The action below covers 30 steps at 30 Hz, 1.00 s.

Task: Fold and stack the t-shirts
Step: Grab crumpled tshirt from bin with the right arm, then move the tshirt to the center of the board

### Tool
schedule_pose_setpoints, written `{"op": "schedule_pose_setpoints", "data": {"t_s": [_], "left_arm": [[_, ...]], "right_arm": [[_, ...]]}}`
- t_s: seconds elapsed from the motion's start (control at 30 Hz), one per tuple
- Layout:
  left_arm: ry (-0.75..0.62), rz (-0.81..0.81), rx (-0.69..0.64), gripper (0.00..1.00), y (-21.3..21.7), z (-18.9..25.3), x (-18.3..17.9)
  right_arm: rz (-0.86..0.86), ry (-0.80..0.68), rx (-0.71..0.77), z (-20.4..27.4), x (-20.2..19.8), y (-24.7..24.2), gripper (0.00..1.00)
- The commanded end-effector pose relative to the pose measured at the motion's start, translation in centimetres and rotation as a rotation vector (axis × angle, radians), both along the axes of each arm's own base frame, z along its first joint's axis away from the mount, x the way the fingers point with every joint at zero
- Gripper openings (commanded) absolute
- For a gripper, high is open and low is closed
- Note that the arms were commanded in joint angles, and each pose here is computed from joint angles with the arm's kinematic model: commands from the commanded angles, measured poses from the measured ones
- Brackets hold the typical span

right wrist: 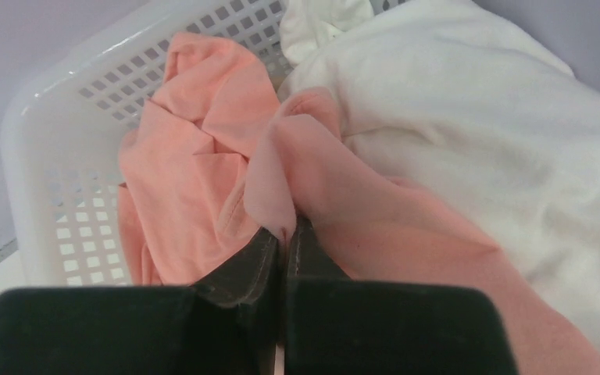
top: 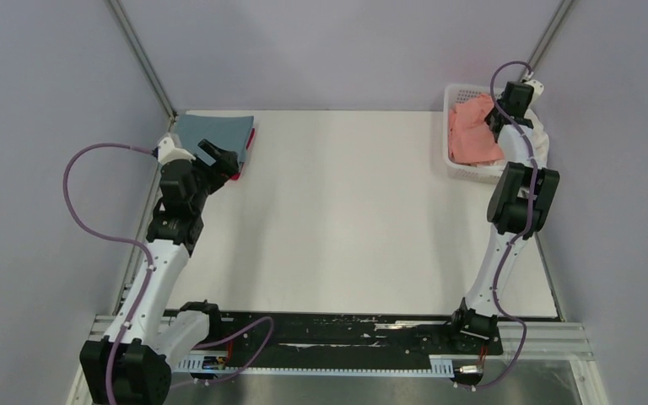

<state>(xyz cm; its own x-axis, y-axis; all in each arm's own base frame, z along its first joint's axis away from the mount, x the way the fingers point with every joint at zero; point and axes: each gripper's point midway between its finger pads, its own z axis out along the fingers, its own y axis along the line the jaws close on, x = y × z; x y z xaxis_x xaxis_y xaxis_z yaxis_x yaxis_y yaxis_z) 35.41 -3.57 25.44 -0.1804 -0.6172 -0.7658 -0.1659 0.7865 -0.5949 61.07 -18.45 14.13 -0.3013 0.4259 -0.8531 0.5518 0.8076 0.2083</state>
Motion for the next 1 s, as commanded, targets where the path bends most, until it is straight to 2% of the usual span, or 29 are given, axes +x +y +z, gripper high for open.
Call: {"op": "schedule_pose_setpoints", "data": {"t_s": [0.0, 0.13, 0.27, 0.4, 0.53, 0.6, 0.73, 0.87, 0.97], "left_arm": [[-0.037, 0.053, 0.033, 1.00, 1.3, 1.1, -1.0], [-0.041, 0.028, 0.023, 1.00, 0.9, 1.0, -1.9], [-0.024, 0.077, -0.006, 1.00, 1.6, 0.4, -3.2], [-0.015, 0.067, 0.003, 1.00, 1.5, 0.0, -4.1], [-0.021, 0.084, -0.016, 1.00, 1.7, -0.6, -4.9], [-0.034, 0.056, -0.014, 1.00, 1.3, -0.4, -5.2], [-0.036, 0.046, -0.032, 1.00, 1.1, -0.5, -5.9], [-0.010, 0.053, -0.040, 1.00, 1.1, -0.7, -6.8], [0.023, 0.064, -0.043, 1.00, 1.3, -1.1, -7.9]], "right_arm": [[0.095, -0.200, -0.022, 9.8, 1.4, 2.1, 0.00], [0.205, -0.340, -0.071, 18.9, 0.0, 5.6, 0.00], [0.365, -0.530, -0.107, 29.4, -3.2, 11.4, 0.00], [0.562, -0.722, -0.152, 38.3, -7.6, 18.6, 0.00], [0.784, -0.869, -0.217, 44.5, -13.2, 28.2, 0.00], [0.891, -0.933, -0.236, 46.6, -16.4, 33.4, 0.00], [1.040, -1.019, -0.205, 48.8, -21.8, 39.4, 0.00], [1.159, -1.034, -0.133, 48.3, -24.7, 42.7, 0.00], [1.184, -0.978, -0.082, 45.8, -25.3, 43.2, 0.00]]}}
